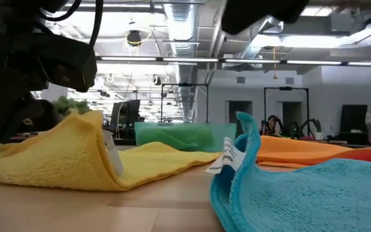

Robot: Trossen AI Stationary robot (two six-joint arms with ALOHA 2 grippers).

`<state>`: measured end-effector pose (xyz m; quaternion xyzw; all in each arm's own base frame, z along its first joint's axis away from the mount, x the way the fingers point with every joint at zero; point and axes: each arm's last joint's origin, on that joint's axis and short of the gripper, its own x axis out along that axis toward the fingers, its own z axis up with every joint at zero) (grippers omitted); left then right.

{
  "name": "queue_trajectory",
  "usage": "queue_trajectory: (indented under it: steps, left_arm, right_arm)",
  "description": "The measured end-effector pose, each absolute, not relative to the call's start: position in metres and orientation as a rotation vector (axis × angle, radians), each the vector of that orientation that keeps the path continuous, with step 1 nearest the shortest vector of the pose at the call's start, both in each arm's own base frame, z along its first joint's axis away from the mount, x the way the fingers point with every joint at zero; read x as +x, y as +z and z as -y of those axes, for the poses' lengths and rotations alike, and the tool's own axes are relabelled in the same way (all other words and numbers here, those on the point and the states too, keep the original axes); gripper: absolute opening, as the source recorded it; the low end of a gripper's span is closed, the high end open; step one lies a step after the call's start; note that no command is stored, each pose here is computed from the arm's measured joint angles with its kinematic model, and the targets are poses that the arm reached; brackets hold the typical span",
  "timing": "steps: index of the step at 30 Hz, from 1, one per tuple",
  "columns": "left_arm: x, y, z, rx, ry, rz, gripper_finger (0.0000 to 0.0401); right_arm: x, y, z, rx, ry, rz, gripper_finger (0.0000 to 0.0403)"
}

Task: Roll microfiber towels into tight, uniform cylinder then place into a basket
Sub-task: Roll the yellow towel

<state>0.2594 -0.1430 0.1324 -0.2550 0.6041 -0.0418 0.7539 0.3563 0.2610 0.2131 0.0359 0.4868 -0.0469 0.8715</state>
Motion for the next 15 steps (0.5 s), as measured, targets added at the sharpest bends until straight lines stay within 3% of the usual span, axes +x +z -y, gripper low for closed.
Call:
queue_trajectory:
  steps: [9, 15]
  left_arm:
    - [0.260, 0.133, 0.142, -0.581, -0.080, -1.322, 0.0004]
    - [0.260, 0.133, 0.142, -0.582, -0.080, -1.321, 0.0004]
  right_arm:
    - [0.382, 0.193, -0.262, 0.238, 0.051, -1.046, 0.0074]
    - [0.395, 0.194, -0.258, 0.218, 0.110, -0.965, 0.0133]
